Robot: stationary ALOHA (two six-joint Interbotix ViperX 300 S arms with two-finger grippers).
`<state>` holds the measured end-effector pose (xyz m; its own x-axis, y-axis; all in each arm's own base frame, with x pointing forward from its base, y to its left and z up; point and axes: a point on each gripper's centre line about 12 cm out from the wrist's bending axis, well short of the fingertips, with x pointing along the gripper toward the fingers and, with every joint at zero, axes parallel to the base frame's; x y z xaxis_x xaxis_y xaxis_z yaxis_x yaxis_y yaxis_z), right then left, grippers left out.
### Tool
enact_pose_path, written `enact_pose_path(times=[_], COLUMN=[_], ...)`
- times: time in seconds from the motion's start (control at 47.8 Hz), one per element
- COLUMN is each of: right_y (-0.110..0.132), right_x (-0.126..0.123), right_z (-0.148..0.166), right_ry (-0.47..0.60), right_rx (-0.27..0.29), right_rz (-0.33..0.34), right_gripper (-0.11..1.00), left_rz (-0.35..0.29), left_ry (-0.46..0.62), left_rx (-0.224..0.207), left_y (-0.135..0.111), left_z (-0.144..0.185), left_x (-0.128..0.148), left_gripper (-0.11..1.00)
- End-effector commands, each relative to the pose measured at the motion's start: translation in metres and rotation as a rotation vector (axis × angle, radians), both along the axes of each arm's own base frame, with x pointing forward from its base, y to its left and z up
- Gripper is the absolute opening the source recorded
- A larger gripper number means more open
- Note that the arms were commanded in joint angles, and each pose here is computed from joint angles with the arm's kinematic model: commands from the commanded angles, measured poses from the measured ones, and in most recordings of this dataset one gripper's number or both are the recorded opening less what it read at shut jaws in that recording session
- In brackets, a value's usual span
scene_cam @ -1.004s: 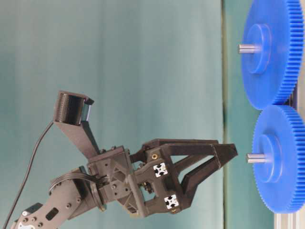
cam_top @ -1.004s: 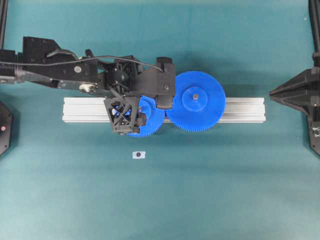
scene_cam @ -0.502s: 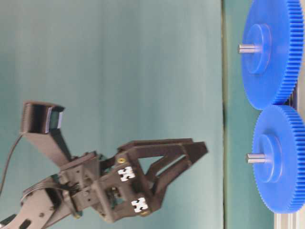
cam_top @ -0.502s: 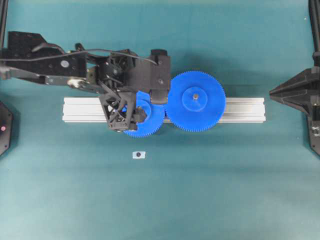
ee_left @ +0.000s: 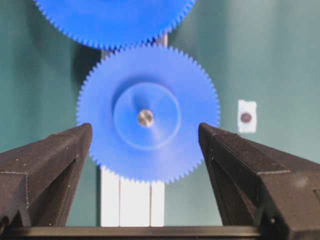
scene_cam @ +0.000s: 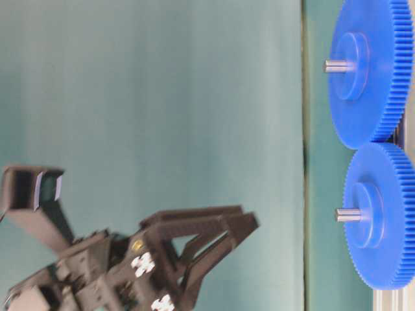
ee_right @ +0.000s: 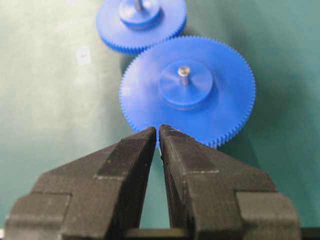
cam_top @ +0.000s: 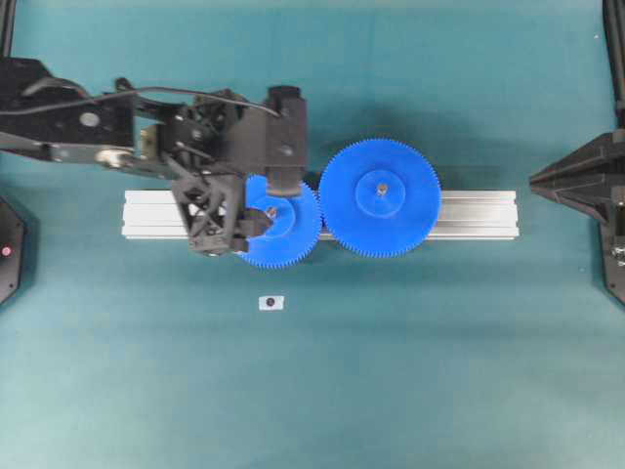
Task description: Insert the small gear onto the shaft.
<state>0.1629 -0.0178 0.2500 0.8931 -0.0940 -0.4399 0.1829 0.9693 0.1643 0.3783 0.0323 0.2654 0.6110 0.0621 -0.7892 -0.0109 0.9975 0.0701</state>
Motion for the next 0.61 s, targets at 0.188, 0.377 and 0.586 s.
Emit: enact_pose_path(times=[0.188, 0.377, 0.586], right_y=[-0.001, 0.0, 0.0], right_x=[0.0, 0.0, 0.0], right_z=[0.001, -0.005, -0.006], right_ry=[-0.008, 0.004, 0.003], right_rx=[0.004, 0.007, 0.006], right_rz=[-0.007, -0.007, -0.005], right_gripper=[0.27, 0.27, 0.27], left_rz=[-0.031, -0.028, 0.019], left_ry=[-0.061, -0.081, -0.094], left_rx=[0.004, 0.003, -0.036], left_y=[-0.013, -0.014, -0.015], left_z=[0.021, 0.026, 0.026], left_x=[-0.019, -0.034, -0.053], left_gripper=[0.86, 0.86, 0.86])
